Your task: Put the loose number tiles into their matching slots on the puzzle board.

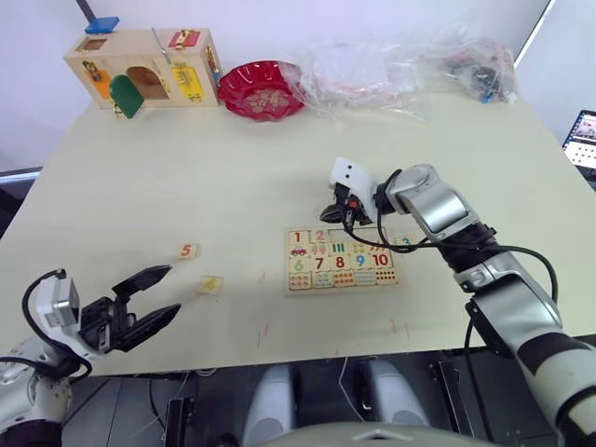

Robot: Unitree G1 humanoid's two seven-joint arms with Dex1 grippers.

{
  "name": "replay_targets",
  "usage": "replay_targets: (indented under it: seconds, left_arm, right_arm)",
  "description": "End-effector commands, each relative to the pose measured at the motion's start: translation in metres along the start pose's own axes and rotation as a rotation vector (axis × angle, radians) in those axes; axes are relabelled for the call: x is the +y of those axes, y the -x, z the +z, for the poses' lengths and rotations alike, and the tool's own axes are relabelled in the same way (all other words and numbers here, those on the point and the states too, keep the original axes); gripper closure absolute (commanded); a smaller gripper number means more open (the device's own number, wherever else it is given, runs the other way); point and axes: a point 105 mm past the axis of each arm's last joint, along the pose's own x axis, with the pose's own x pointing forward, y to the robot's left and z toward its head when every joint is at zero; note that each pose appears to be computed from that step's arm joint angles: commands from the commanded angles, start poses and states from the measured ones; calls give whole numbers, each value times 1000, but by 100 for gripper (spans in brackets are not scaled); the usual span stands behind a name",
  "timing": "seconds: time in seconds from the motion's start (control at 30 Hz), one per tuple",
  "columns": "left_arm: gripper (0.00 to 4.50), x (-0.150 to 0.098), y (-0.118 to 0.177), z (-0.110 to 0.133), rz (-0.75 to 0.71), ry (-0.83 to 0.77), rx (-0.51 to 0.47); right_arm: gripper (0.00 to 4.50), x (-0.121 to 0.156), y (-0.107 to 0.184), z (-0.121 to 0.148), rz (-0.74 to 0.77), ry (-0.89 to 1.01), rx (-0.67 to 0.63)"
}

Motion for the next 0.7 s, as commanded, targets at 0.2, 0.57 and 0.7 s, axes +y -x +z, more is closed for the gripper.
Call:
replay_targets:
  seconds: [0.2, 0.57, 0.7]
  left_arm:
    - [0, -2, 4, 7, -17, -35, -7]
    - [0, -2, 4, 6, -14, -36, -8]
    - [0, -2, 4, 6, -15, -36, -9]
  right_arm:
    - [444, 2, -1, 9, 6, 45, -8]
    - [444, 2, -3, 4, 4, 44, 11]
    - [444, 2, -5, 2, 4, 47, 20]
